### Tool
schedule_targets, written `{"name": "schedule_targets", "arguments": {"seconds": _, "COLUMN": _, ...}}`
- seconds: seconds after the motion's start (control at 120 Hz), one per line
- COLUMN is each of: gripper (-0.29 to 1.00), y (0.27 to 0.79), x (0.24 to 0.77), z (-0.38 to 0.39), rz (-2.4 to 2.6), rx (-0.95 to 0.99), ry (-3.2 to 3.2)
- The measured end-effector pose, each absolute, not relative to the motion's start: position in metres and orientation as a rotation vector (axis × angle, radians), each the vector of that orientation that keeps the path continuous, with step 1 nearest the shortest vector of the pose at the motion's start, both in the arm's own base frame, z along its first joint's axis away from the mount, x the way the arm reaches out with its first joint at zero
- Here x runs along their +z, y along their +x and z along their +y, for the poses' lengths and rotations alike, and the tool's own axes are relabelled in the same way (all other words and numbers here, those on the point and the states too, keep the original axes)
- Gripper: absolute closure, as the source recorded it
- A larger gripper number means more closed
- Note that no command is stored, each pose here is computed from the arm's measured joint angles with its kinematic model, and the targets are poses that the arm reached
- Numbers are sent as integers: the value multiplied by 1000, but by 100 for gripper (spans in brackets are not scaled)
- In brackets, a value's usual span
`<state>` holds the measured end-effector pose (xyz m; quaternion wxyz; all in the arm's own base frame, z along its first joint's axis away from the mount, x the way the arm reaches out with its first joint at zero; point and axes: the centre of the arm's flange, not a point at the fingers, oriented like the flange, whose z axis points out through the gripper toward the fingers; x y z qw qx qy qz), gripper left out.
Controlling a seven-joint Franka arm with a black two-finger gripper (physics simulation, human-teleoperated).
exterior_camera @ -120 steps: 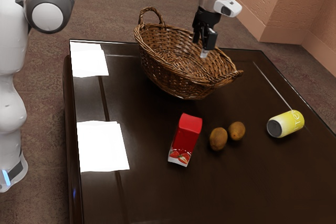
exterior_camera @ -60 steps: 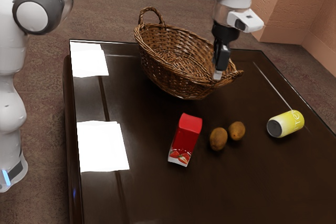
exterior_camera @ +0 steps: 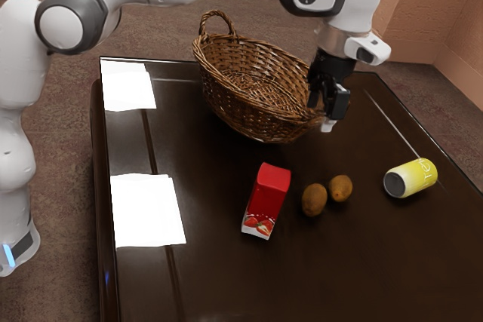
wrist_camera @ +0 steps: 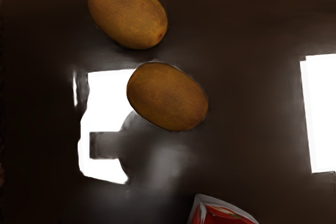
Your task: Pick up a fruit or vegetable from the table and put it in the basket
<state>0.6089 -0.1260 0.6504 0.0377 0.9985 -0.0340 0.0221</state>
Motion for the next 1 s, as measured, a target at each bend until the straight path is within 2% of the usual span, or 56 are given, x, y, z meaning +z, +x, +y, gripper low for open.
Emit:
{"name": "schedule_targets", "arguments": {"seconds": 0.167, "gripper": 0, "y": 635, "x": 616, "z": -92, "rz": 346, "rx": 8, "ry": 3062}}
{"name": "schedule_targets", "arguments": {"seconds": 0.433, "gripper": 0, "y": 650, "x": 588, "z": -137, "rz": 694, "rx": -16, "ry": 3001}}
{"name": "schedule_targets", "arguments": {"seconds": 0.633, "gripper": 0, "y": 669, "x": 542, "z": -160, "rz": 900, "rx": -80, "ry": 2939}}
{"name": "schedule_targets", "arguments": {"seconds": 0.883, "gripper": 0, "y": 669, "x": 514, "z": -163, "rz": 1136, "rx": -148, "ry": 2914}}
{"name": "schedule_targets", "arguments": {"seconds": 1.0, "gripper": 0, "y": 668, "x": 483, "z": -152, "rz": 1257, "rx": -211, "ry": 2922}}
